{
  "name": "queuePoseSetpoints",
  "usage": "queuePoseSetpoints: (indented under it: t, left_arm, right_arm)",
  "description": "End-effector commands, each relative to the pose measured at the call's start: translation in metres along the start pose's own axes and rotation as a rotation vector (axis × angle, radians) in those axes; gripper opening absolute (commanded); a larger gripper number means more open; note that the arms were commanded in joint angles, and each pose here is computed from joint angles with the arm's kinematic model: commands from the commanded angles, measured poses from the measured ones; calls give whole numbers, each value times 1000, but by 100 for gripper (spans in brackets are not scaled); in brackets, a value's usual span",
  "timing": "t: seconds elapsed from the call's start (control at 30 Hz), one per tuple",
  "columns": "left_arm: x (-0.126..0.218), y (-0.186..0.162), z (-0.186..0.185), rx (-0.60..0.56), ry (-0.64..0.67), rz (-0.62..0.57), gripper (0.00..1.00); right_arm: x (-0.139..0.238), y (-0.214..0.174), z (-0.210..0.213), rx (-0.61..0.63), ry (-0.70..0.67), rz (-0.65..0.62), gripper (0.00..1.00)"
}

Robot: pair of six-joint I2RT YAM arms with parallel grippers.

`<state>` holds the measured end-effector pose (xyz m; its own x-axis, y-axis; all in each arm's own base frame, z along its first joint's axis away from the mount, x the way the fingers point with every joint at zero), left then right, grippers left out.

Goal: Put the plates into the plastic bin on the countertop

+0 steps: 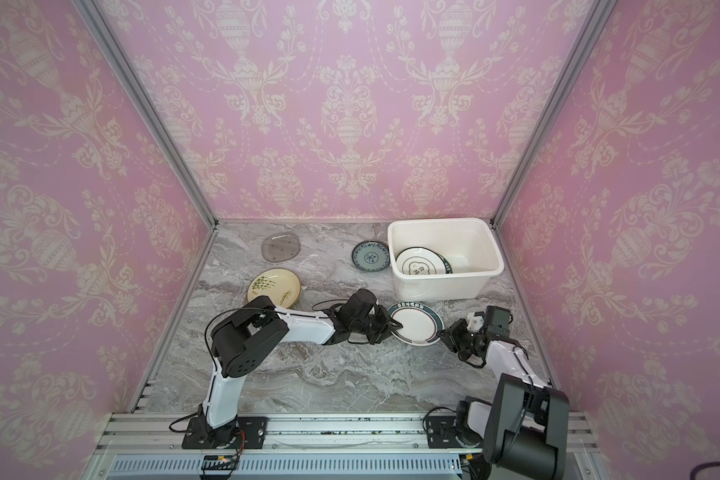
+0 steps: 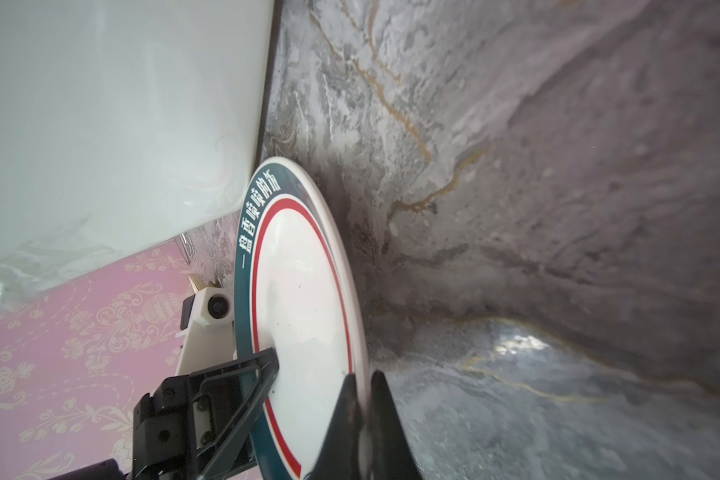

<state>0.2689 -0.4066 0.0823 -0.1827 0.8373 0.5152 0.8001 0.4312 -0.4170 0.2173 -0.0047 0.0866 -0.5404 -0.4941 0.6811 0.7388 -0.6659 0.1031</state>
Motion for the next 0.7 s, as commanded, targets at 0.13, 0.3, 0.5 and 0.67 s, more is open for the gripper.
queuePoseSetpoints:
  t: [0.13,0.3,0.5,0.67]
  left_arm:
    - [16,-7,-11,-19,-29,7,3]
    - [35,-10,-13,-2,-46,2,2]
    - [64,-5,-14,21,-65,-26,2]
    - [95,-5,-27,-47,-47,-52,1]
  right_arm:
    - [16,4,23,50,44,-25,20]
    - [25,3,36,59,91,-32,43]
    - [43,1,59,108,140,-30,66]
    - [47,-3,73,123,161,2,69]
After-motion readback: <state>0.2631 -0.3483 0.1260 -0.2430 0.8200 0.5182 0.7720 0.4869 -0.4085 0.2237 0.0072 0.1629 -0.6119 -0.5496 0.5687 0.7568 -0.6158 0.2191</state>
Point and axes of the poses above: each gripper's point midway between its finger pads, its own x axis back along the fingers, its own z axis along the line the jaws close on, y = z × x, the point moved 6 cm from there along x, back along the fingers, and after that the axes turned 12 degrees about x, right-handed, at the moved point
